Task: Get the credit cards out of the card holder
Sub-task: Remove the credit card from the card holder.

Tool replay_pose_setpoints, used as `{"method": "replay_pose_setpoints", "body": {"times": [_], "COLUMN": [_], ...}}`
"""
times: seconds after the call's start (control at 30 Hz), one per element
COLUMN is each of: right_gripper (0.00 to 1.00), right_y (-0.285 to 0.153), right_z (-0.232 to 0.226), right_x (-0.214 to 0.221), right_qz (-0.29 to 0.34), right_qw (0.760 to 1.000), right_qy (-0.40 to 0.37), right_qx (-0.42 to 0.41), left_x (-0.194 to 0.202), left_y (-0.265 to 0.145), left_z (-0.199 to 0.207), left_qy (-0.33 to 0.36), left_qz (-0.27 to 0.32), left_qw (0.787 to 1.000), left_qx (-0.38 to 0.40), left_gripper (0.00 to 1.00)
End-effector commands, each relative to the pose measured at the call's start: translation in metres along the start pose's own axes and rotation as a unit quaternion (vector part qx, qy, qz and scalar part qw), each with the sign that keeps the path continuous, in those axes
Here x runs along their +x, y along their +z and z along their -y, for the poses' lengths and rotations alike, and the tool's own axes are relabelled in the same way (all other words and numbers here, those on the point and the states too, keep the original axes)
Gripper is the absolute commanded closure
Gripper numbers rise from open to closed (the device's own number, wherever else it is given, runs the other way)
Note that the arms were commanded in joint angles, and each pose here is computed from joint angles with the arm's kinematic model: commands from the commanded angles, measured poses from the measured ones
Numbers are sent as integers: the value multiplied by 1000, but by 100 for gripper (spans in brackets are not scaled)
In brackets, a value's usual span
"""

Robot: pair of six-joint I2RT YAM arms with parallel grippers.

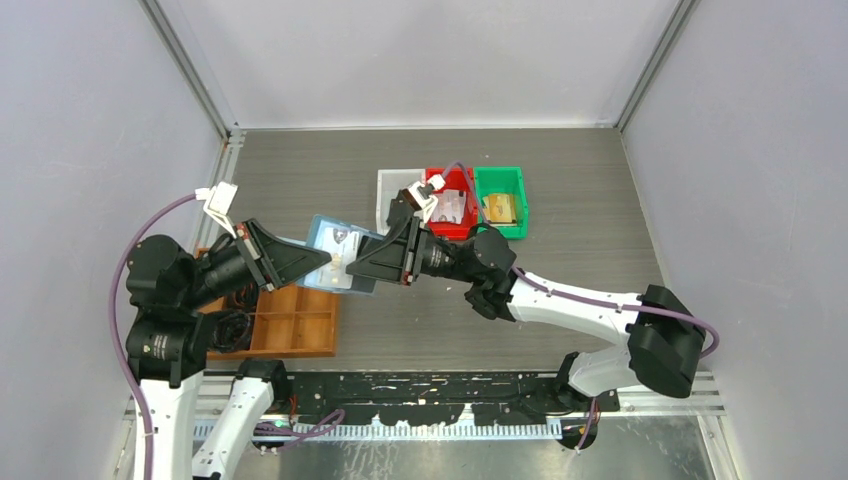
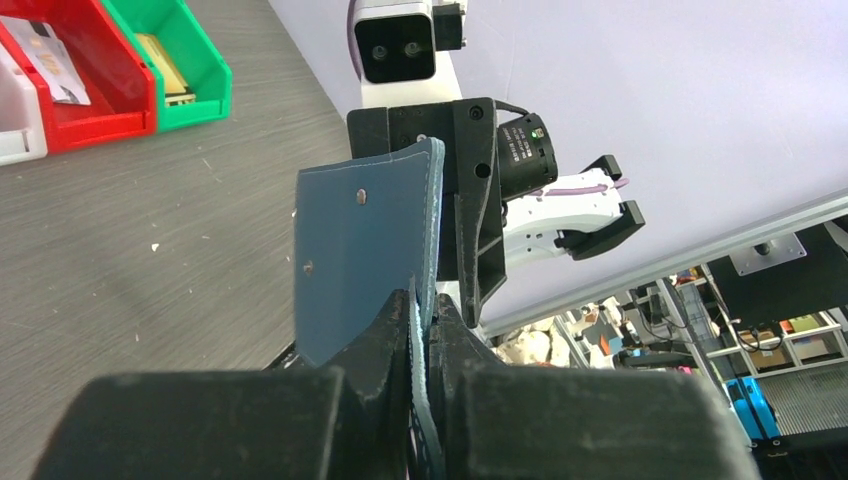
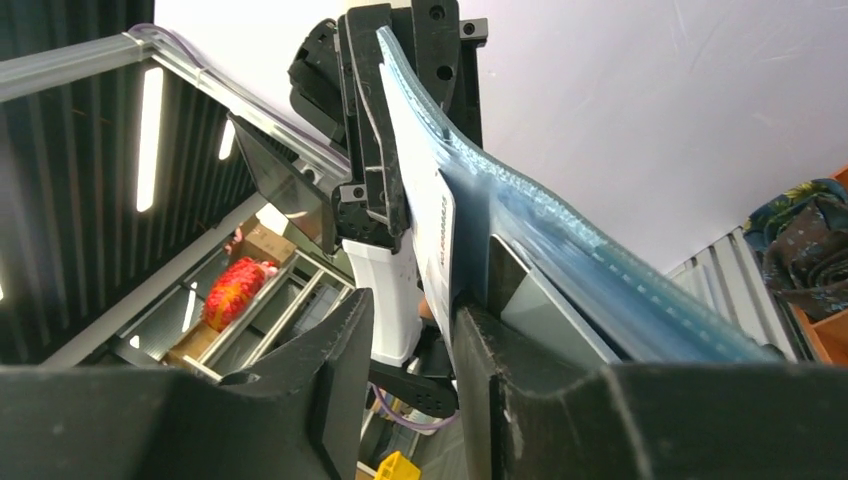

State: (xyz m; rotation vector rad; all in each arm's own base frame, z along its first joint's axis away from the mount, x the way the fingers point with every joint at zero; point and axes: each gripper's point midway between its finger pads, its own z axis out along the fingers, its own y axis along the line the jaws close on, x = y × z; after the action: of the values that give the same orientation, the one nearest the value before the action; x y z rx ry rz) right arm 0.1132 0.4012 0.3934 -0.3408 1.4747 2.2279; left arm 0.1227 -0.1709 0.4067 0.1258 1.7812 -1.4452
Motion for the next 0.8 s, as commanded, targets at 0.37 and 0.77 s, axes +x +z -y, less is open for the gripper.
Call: {"method": "replay_pose_setpoints", "body": {"times": [0.37,0.77], "right_gripper": [99,99], "right_y": [-14,-79], "right_z": [-33,-13], "right_x": [-12,-21], "right_qz": [45,41], "right_qw": [997,989], "right_qy": [-34,-104], "right_qx": [-55,96], "left_x": [-9,-13], "left_y": [-7,-6], "left_z": [35,27], "left_qy": [52,92], "left_qz": [10,19], "left_qw": [998,995], "left_qx": [47,32], "left_gripper": [100,100]}}
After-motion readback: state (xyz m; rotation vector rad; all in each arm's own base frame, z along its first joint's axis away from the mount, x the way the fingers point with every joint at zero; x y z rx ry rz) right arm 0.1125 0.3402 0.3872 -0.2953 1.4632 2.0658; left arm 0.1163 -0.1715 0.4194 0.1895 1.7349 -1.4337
